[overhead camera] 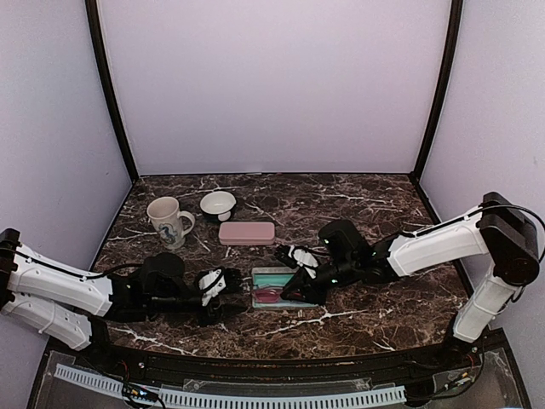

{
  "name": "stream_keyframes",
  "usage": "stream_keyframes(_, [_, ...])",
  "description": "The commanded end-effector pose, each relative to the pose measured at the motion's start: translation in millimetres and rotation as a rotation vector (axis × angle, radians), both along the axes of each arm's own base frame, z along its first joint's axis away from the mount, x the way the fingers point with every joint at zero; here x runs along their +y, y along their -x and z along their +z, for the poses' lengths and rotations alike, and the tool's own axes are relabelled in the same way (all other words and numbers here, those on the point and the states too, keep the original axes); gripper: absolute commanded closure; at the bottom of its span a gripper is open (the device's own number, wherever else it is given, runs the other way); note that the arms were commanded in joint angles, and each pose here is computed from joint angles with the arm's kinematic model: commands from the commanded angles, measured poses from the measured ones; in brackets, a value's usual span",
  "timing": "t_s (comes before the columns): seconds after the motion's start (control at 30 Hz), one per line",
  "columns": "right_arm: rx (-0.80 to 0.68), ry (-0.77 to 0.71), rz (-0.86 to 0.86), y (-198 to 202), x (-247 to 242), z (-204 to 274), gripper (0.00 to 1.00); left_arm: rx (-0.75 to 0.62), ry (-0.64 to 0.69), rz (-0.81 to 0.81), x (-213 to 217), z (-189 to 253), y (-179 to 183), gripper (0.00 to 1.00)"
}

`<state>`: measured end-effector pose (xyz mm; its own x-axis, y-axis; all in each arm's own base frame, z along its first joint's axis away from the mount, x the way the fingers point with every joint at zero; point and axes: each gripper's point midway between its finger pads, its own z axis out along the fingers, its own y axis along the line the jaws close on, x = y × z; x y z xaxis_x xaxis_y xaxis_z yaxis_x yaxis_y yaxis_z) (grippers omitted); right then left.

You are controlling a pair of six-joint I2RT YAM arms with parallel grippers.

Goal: Organize the sunglasses
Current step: Place the sunglasses in the sunglasses case.

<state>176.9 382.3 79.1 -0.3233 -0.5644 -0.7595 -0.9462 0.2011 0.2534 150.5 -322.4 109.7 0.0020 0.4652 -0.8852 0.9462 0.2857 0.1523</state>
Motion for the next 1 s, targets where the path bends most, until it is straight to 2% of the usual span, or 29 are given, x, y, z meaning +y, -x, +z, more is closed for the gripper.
stream_keyframes(0.0, [-0.016, -0.024, -0.008, -8.5, 1.1, -2.1, 0.81, 0.002, 0.027, -0.01, -6.5, 10.1, -1.4, 0.53])
stream_keyframes(0.97, [0.047, 0.058, -0.034, -15.0, -8.2, -30.9, 0.81, 0.02, 0.017, -0.023, -9.5, 5.6, 0.3, 0.53])
